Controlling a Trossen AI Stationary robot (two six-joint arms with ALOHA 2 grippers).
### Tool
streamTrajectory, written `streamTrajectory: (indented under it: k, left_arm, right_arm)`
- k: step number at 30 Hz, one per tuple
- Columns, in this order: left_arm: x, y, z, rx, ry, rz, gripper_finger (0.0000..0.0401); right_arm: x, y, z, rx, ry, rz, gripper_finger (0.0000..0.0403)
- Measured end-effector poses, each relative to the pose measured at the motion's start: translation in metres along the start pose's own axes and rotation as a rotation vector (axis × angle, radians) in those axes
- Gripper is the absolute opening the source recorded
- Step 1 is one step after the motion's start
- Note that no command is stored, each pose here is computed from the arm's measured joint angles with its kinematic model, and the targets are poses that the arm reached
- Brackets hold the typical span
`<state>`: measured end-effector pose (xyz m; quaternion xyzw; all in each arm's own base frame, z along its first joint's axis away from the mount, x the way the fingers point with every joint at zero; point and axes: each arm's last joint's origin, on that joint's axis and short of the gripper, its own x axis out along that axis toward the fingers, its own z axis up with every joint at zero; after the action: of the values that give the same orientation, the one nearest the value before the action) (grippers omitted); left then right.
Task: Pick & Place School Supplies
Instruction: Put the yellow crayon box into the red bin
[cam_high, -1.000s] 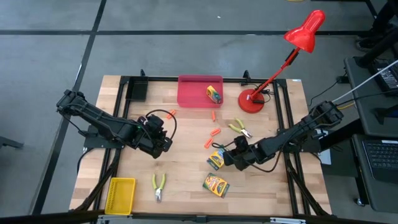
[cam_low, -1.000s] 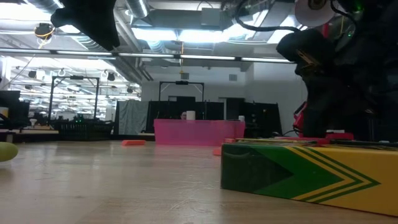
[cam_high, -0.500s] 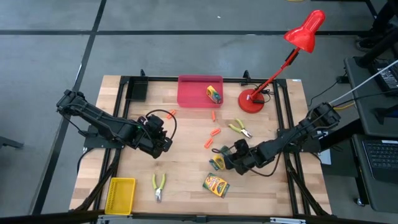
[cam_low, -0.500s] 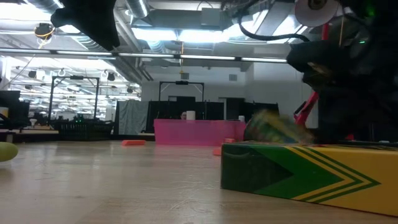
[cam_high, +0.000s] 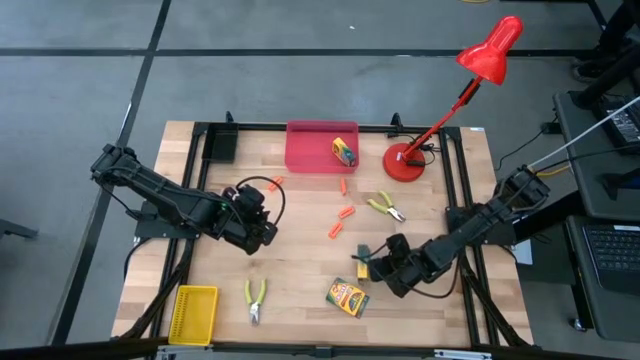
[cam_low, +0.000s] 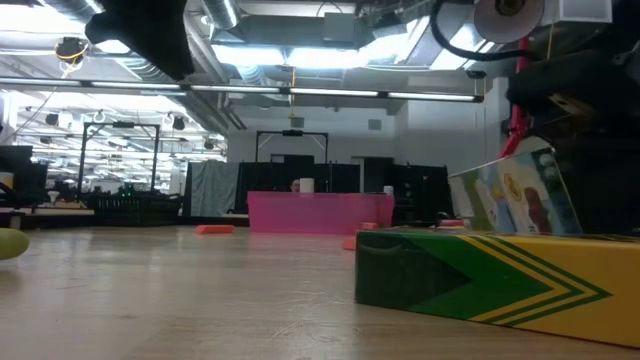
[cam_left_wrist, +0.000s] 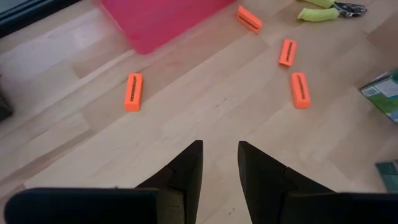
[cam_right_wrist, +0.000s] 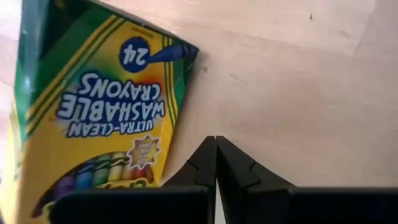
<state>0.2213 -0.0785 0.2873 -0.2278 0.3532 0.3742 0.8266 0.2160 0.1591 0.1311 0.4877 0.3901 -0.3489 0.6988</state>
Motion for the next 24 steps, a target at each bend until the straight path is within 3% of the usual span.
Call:
streamTrajectory:
  k: [15,20,24]
  left_arm:
    - [0.015,-0.021,0.027,-0.088,0.019,-0.237,0.0113]
    - [0.023,-0.012,0.032,-0.085,0.042,-0.166,0.0148]
    - [0.024,-0.003,0.032,-0.080,0.053,-0.092,0.0180]
  right_arm:
    - [-0.019,-0.003,-0.005,0.081,-0.100,0.087,0.0006]
    - [-0.050,0.001,-0.001,0.104,-0.062,0.205,0.0012]
    - [-0.072,0.003,0.008,0.106,-0.019,0.271,0.0044]
